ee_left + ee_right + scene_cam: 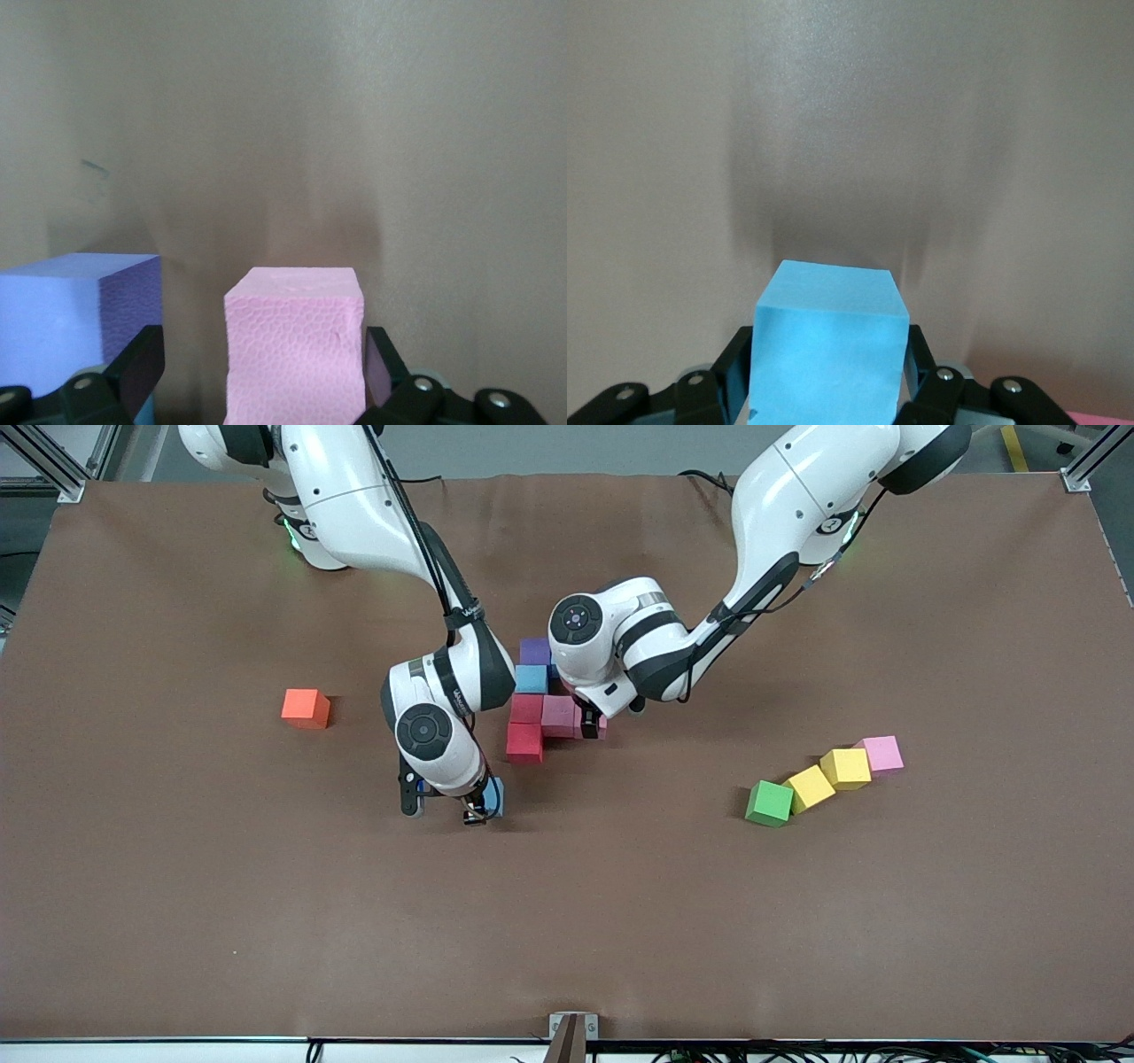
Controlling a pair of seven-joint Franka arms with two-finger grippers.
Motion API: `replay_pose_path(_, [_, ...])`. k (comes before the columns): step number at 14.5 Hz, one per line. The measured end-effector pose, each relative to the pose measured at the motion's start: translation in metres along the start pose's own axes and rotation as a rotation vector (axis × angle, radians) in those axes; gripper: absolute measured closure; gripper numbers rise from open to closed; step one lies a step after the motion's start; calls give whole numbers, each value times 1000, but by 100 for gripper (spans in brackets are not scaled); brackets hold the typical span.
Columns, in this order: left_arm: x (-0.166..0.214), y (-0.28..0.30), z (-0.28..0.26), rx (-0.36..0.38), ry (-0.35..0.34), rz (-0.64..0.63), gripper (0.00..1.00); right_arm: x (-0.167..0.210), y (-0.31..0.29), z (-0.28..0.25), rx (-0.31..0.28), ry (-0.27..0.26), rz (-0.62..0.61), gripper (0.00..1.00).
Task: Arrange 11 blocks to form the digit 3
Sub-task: 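Grasp the green cube with the left gripper while the right gripper carries blue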
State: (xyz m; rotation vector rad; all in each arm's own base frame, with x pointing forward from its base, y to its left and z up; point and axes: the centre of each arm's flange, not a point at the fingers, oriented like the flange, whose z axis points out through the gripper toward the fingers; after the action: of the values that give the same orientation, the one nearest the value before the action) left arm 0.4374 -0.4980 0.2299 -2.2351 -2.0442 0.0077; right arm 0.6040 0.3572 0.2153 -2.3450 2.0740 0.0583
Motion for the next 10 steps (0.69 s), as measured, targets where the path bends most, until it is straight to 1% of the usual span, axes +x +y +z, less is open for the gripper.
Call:
replay_pose_path(2, [10,8,-16,-15,2,10,0,-2,-2,-4,8,-3,-3,43])
replay_pose_path(3, [20,15,-26,-22,1,25,0,-4,-4,-6,14,-6,-15,43])
replay_pose_path(4, [32,24,-37,-26,-2,39,0,-5,-5,-9,21,-8,-53,44])
replay_pose_path(6, [64,45,-60,-31,-7,55,0,-10,-9,-17,37,-13,-216,50])
replay_pose_path(7, [82,55,-70,-30,-4,50,0,-13,-10,-20,45,-13,-312,50])
replay_pose_path(9, [123,75,-83,-32,11,34,0,-20,-10,-24,56,-10,-544,50])
replay_pose_path(10, [144,83,-85,-31,18,44,0,-25,-8,-25,58,-7,-678,50])
